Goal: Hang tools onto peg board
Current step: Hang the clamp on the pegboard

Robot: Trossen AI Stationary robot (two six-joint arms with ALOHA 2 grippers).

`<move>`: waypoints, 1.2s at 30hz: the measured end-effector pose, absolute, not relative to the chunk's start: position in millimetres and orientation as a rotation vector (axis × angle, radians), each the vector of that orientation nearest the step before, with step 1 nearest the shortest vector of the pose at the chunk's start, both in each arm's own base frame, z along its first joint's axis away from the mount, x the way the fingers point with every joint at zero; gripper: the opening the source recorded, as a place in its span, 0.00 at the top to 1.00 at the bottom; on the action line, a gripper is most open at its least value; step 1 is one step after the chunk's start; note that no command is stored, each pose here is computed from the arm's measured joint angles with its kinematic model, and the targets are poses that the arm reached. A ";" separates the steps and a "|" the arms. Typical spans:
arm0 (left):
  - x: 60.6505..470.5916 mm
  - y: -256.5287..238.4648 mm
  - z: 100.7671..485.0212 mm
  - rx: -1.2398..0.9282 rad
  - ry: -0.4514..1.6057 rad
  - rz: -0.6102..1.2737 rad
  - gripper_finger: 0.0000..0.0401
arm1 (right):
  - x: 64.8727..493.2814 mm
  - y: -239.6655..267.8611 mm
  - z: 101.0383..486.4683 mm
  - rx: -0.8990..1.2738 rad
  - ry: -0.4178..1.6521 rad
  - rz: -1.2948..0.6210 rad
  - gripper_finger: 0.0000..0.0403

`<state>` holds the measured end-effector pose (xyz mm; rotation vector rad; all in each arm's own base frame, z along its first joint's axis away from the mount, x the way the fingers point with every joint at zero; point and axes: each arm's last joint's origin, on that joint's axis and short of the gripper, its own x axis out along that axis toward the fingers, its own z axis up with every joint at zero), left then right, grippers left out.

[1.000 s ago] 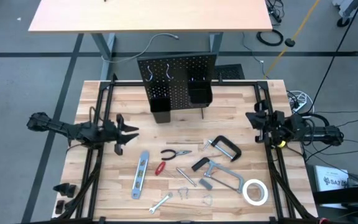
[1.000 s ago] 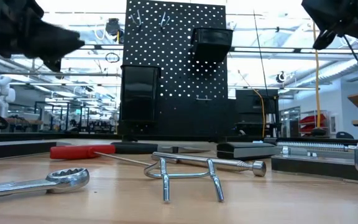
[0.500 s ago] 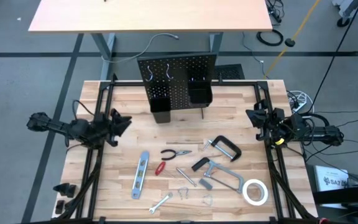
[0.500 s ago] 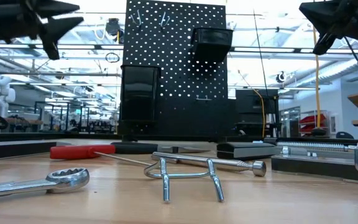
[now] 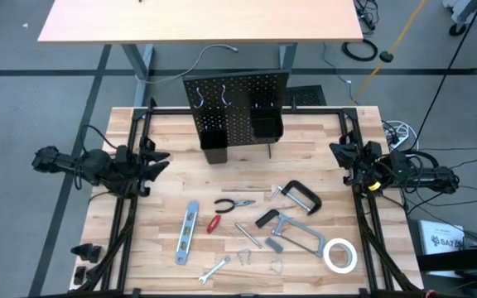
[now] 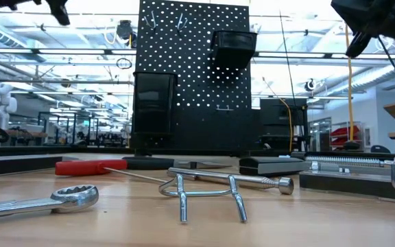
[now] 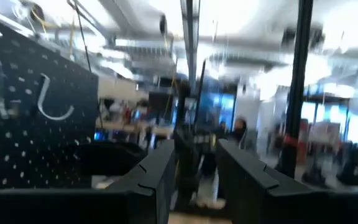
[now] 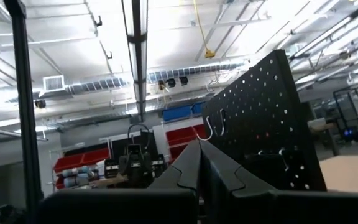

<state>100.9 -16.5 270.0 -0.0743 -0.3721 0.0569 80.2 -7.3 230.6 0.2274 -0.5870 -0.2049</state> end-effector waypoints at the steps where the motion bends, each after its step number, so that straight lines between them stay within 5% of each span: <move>1: 103.8 -17.4 274.2 -0.059 -0.330 0.055 0.70 | 80.3 -7.3 235.2 0.237 -0.575 -0.203 0.99; 16: 152.7 -39.2 314.2 0.094 -0.010 0.002 0.70 | 137.9 3.8 319.2 0.346 -0.232 0.081 0.65; 22: 163.1 -52.0 313.1 0.157 0.112 -0.020 0.70 | 175.1 23.2 344.5 0.315 -0.122 0.280 0.60; 36: 172.5 -73.4 291.7 0.167 0.263 -0.109 0.70 | 238.4 86.1 298.3 0.386 0.306 0.482 0.61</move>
